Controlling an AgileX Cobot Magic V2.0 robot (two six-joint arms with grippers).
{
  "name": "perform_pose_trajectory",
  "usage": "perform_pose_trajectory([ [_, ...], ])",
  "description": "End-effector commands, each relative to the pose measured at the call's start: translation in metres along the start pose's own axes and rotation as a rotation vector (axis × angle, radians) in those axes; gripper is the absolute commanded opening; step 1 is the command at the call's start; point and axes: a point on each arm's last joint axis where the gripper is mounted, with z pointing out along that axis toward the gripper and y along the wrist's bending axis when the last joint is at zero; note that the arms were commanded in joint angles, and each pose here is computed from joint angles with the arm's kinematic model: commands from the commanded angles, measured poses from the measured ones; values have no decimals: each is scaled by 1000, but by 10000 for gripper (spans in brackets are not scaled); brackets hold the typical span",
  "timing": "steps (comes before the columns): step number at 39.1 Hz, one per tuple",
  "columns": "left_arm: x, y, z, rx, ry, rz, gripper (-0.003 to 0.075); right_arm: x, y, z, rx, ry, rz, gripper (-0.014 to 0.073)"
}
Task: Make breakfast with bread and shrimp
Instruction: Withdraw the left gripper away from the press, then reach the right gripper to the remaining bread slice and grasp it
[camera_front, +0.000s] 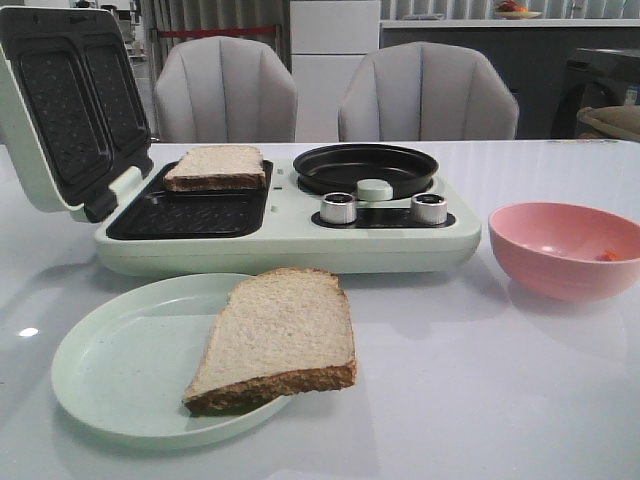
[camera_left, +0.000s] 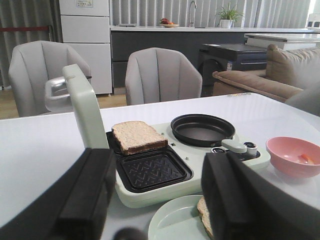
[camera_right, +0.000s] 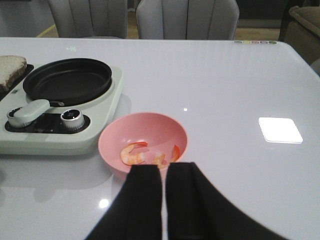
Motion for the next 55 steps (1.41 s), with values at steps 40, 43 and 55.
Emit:
perform_pose_trajectory([
  [40,-14,-1,-1,11,-91,-16,435,-20,113,187,-357,777,318,444],
  [43,-14,-1,-1,11,-91,-16,435,-9,119,201,-377,816,355,444],
  [55,-14,-1,-1,11,-91,-16,435,21,139,230,-544,832,459,444],
])
